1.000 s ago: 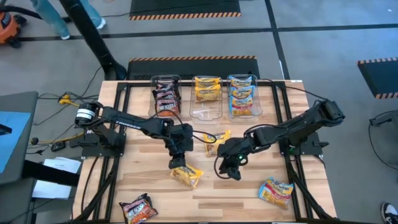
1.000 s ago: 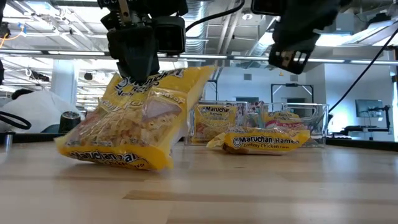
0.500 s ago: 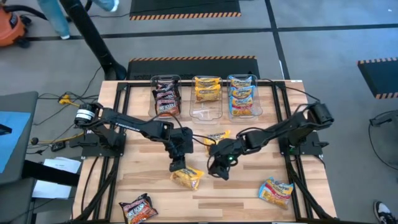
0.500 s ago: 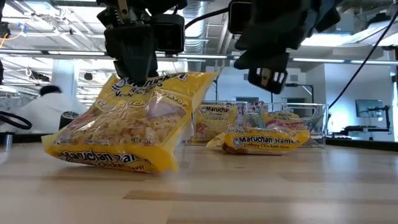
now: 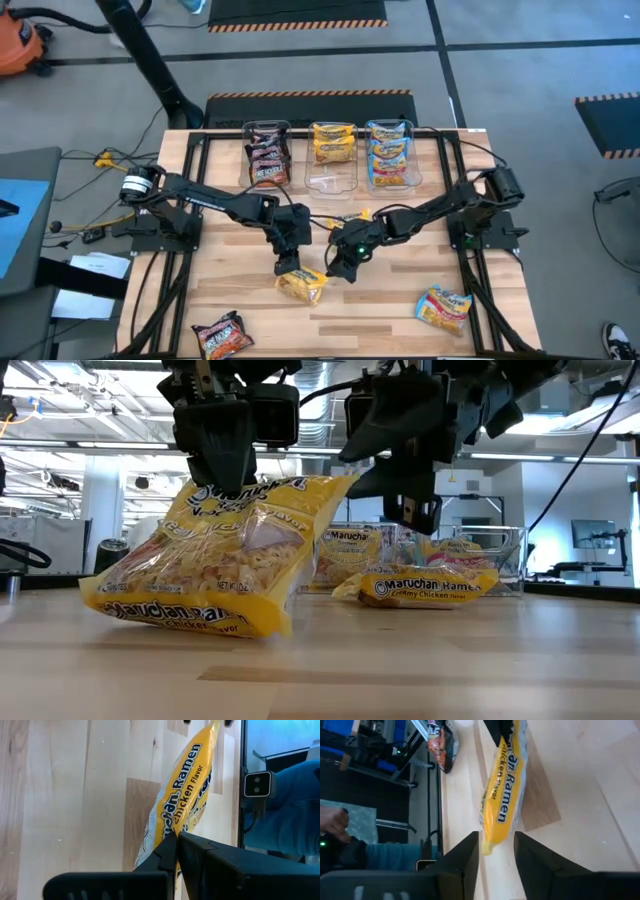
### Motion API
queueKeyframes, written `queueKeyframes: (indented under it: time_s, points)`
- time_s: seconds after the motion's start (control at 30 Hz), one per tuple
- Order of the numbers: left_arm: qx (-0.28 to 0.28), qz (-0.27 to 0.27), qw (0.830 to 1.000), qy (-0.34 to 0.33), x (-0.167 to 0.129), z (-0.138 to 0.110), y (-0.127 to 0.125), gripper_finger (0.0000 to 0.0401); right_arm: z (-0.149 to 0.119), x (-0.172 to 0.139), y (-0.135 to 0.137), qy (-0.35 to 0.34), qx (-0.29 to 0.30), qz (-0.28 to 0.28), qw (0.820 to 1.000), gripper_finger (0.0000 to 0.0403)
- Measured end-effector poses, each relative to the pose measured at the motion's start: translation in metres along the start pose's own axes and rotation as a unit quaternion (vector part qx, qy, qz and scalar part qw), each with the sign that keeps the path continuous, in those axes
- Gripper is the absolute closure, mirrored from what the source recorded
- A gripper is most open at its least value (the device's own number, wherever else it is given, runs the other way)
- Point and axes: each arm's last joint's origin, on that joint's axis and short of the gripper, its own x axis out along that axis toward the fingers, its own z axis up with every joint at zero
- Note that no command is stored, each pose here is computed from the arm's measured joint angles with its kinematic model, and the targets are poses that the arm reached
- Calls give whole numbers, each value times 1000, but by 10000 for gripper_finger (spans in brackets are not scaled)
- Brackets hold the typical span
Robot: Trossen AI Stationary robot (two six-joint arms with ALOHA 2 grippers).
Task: Sort Maruchan noodles
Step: Put the yellow noodle pack into the middle transparent bin
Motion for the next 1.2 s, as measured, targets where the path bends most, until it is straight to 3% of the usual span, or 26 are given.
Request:
queueKeyframes:
  time_s: [0.43,1.2]
  points:
    - [5,-5,1000,-9,0,2,-1,401,1,1,0,-11,21,-4,1000,192]
    - [2,1,1000,-25,0,4,-1,401,-1,27,-2,-5,34,14,999,188]
